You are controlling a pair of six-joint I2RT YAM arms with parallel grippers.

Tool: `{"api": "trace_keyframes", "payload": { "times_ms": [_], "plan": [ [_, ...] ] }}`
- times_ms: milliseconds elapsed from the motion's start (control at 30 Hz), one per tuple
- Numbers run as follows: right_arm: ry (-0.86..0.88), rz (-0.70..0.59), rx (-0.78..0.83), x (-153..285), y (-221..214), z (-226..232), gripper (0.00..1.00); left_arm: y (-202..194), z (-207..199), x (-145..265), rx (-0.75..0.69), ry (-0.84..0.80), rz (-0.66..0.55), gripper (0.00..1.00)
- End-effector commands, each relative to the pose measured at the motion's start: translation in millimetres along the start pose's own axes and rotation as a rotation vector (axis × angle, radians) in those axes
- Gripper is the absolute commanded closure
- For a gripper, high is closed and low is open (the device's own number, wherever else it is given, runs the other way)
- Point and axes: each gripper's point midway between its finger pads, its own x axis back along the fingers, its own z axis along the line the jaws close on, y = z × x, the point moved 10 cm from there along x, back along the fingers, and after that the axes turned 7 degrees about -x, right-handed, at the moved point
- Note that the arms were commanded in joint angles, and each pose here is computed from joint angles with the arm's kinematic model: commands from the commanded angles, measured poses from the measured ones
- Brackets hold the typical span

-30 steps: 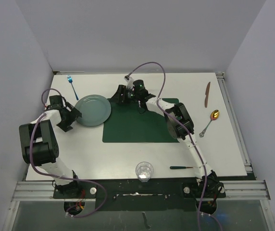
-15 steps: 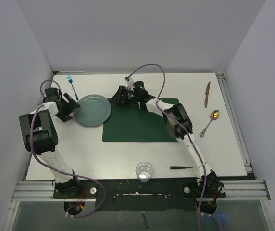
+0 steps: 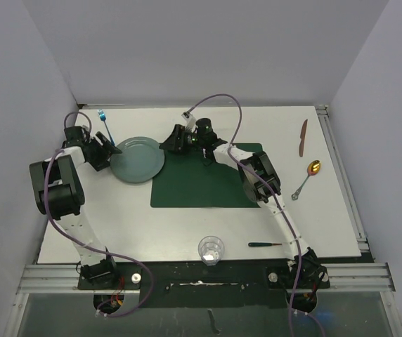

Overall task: Set the dinner table for one person
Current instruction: Pick up the plate at the center of the board.

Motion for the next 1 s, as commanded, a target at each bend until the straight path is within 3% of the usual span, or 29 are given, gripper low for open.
{"api": "trace_keyframes", "payload": {
  "times_ms": [0, 333, 633, 967],
  "plan": [
    [0.064, 0.031, 0.021, -11, -8, 11, 0.38, -53, 35, -31, 0.021, 0.069, 0.248, 0.34],
    [0.0, 0.114, 0.0, -16, -33, 1, 0.41, -58, 34, -39, 0.015, 0.036, 0.275, 0.42],
    [-0.04, 0.147, -0.012, -15, -48, -7, 0.47, -77, 35, -57, 0.025, -0.048, 0.341, 0.6],
    [-0.058, 0.188, -0.081, -23, -72, -42, 0.5, -72, 34, -65, 0.002, -0.058, 0.421, 0.63]
  ]
}}
